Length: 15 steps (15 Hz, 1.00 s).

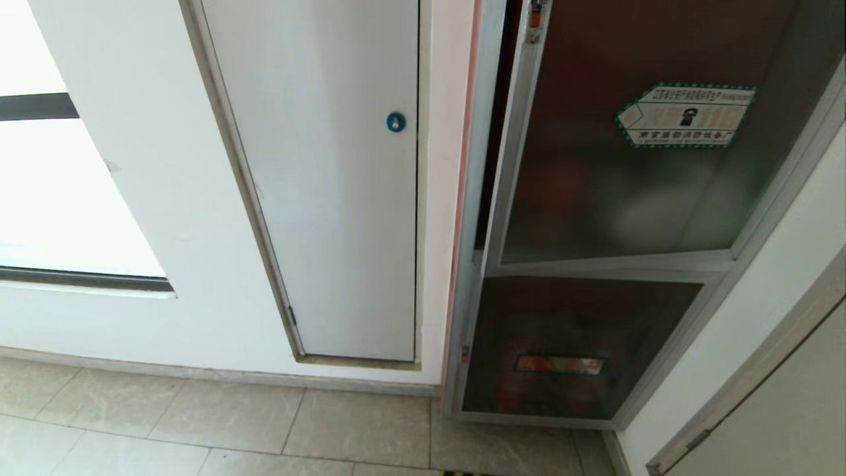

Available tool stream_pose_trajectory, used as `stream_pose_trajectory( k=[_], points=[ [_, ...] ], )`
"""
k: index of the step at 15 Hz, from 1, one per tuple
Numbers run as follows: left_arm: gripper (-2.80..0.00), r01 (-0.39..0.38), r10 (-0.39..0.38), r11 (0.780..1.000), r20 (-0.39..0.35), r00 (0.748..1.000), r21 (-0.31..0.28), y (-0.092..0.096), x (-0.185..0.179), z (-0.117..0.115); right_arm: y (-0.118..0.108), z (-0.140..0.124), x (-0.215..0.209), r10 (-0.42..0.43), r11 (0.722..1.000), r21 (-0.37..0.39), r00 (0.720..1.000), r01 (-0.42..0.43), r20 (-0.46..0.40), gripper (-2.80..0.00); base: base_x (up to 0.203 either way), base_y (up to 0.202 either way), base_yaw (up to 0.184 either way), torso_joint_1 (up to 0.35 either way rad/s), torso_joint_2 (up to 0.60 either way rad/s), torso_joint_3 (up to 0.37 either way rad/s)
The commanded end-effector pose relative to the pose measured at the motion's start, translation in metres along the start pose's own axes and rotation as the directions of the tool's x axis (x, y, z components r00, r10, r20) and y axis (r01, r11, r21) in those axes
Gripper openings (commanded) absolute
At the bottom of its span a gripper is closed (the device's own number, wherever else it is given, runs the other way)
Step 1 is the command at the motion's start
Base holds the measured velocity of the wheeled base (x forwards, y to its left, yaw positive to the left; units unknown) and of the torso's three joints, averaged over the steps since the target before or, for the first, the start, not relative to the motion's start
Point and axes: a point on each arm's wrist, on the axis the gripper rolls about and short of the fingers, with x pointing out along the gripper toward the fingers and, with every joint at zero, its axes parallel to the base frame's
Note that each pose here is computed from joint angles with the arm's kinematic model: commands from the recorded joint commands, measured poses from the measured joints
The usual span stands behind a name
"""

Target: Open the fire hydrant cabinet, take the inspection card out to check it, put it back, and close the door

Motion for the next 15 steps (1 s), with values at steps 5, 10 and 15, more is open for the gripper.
stream_pose_trajectory(
  k=[5, 10, 15],
  points=[
    [-2.8, 0.0, 0.0, 1.0, -0.016, 1.0, 0.001, 0.0001, 0.0011, -0.0047, 0.0, 0.0001, 0.0001, -0.001, 1.0, 0.006, 1.0, 0.001, -0.001, -2.8, 0.198, 0.0, -0.002, 0.012, 0.0, -0.003],
    [-2.8, -0.002, 0.002, 1.0, -0.017, 1.0, 0.001, 0.0001, 0.0011, -0.0049, 0.0, 0.0001, 0.0001, -0.001, 1.0, 0.008, 1.0, 0.001, -0.001, -2.8, 0.199, 0.0, 0.0, 0.001, 0.0, 0.003],
    [-2.8, -0.001, 0.001, 1.0, -0.017, 1.0, 0.0, 0.0001, 0.0011, -0.0049, 0.0, 0.0001, 0.0001, -0.001, 1.0, 0.009, 1.0, 0.001, -0.001, -2.8, 0.198, 0.0, 0.001, 0.001, 0.0, 0.001]
  ],
)
